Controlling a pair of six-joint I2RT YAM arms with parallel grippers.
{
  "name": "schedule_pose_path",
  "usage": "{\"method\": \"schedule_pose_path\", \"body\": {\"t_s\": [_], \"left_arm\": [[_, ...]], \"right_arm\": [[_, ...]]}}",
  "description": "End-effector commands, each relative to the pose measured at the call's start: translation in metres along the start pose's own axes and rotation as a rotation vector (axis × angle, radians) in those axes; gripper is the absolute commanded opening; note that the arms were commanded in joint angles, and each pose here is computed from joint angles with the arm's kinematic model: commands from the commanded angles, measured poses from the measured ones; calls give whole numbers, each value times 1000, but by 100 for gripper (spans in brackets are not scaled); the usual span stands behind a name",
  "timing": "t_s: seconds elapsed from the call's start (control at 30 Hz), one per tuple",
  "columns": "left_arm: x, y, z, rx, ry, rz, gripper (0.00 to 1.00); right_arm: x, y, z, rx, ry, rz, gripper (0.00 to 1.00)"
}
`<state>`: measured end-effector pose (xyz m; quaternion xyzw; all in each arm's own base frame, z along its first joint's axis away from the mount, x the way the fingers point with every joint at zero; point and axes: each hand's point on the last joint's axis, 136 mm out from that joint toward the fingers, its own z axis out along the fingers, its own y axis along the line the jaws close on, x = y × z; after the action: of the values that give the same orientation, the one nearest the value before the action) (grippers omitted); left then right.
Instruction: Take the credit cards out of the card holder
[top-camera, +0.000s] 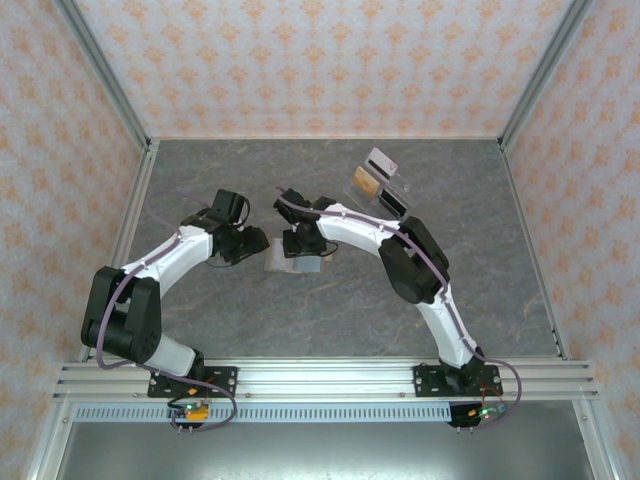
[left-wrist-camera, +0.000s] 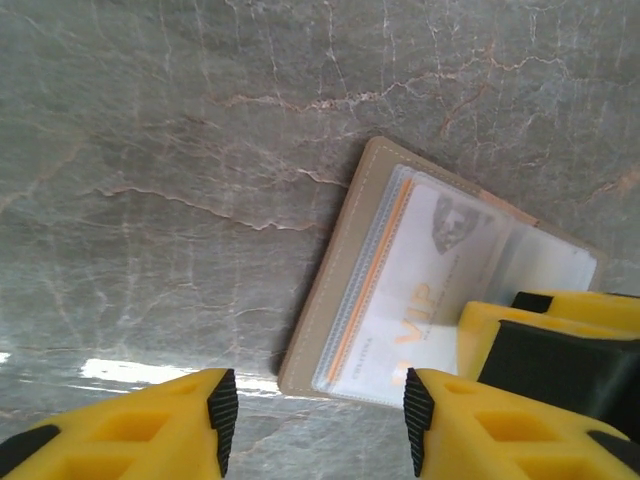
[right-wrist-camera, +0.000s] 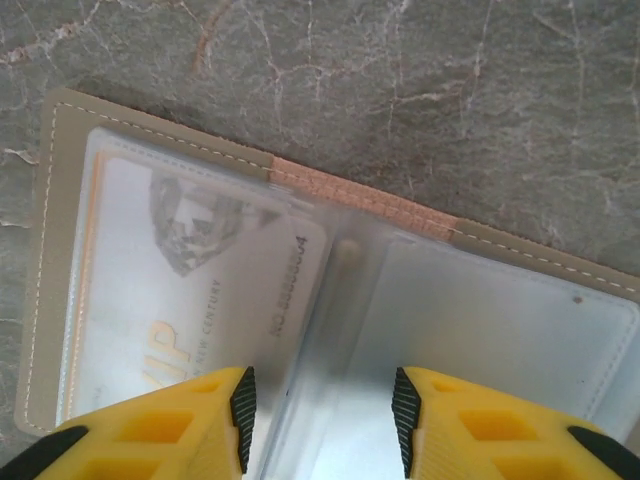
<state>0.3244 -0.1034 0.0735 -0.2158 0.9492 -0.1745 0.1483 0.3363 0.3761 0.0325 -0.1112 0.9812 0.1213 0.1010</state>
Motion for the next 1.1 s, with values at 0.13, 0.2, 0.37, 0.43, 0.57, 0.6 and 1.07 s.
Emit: {"method": "schedule_pose_path", "body": {"t_s": [0.13,0.2,0.37,0.43,0.57,0.6,1.07], "left_arm": [[10,-8,21,69,78,-13,36],[12,-13,25,97,97,-11,34],[16,-22,31,152,127,-9,32],[18,-23,34,162,140,-13,31],[22,-25,42,175,167,-16,31],[23,-25,44,178,171,-15,31],[30,-36,51,235,215,8,32]], "right_arm": [[25,-39,25,180,98,-27,39],[26,-43,27,200,101,-31,38],[29,-44,32,201,109,-31,35],[30,-45,33,199,111,-32,35],[30,-44,34,194,112,-33,35],[31,-44,34,193,113,-32,35],[31,-39,33,162,110,-23,34]]}}
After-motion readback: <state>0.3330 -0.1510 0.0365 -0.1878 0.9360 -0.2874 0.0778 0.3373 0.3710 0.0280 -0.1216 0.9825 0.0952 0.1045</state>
